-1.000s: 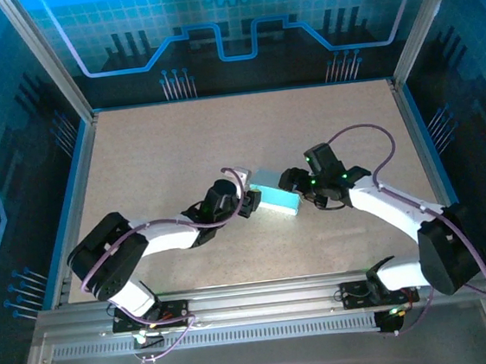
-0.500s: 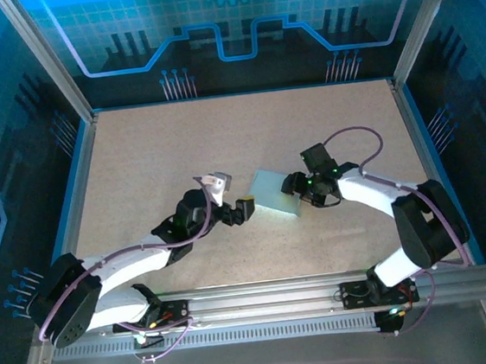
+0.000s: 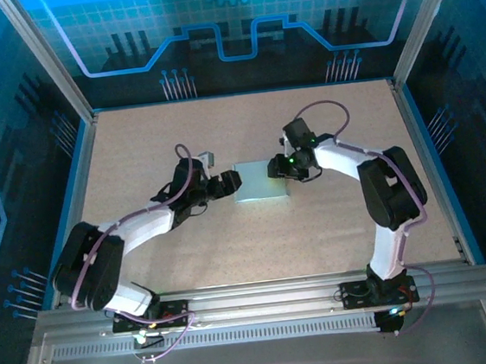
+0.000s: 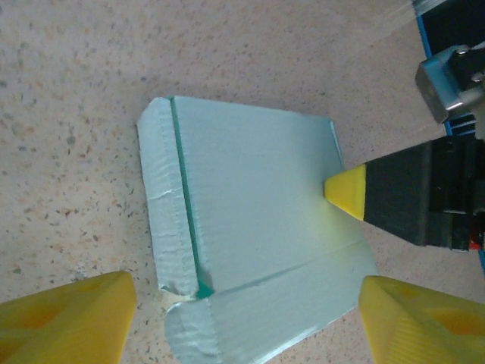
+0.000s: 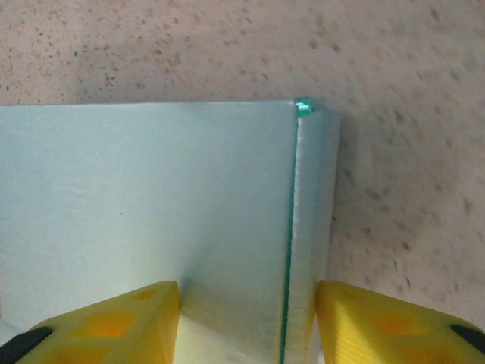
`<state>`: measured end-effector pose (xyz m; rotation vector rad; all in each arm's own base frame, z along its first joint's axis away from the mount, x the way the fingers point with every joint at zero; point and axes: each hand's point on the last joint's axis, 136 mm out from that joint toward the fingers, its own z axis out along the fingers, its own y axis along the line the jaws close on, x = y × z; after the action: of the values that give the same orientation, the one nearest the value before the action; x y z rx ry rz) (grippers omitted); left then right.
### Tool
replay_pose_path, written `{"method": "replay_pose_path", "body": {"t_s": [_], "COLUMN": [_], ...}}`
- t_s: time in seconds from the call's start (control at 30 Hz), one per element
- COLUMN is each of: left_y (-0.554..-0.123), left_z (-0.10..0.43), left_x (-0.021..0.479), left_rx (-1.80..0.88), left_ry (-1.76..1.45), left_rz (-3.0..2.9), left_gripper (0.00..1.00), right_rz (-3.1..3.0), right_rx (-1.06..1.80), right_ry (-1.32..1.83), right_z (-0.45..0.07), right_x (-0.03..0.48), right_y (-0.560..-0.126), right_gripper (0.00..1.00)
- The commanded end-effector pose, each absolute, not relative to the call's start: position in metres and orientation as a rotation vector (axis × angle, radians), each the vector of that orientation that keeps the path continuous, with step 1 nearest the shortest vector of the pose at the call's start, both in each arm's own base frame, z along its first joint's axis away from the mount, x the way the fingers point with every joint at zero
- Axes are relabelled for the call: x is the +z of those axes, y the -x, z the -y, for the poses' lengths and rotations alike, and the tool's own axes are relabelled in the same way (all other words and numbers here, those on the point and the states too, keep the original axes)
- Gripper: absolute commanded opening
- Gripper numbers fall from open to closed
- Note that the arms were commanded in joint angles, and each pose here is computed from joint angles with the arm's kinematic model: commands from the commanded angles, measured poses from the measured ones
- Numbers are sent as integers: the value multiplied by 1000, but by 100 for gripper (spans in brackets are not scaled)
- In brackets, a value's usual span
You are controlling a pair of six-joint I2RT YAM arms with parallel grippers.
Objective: Fold the paper box
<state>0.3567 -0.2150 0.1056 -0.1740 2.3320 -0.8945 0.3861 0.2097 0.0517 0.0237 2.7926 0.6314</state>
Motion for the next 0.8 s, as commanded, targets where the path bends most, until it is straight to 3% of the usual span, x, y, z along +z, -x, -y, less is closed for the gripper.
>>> {"method": "replay_pose_path", "body": {"t_s": [0.0,0.2,0.4,0.53,0.77], "left_y": [-360,-372,-371,-367,-362], "left_z": [212,216,218,215,211], "left_x": [87,70,56,50,40], "left_rx": [-959,-1004,-1014,-1015,-1039], "left_ry": [300,321,321,339,344], "left_rz": [-2429,-2465,-2498,-2509,-2535], "left_gripper": [73,55,42,34,29], "right_rz": [-2867,-2837,-2805,-2780,-2684], "right_rx": [596,625,651,672,786], "right_ry": [139,206,214,197,92], "right_z": [-205,-212,-214,-214,-201], "right_x": [43,54,67,78,101], "right_y": [-380,-387,-389,-388,-388], "right_gripper": [46,36,35,44,58]}}
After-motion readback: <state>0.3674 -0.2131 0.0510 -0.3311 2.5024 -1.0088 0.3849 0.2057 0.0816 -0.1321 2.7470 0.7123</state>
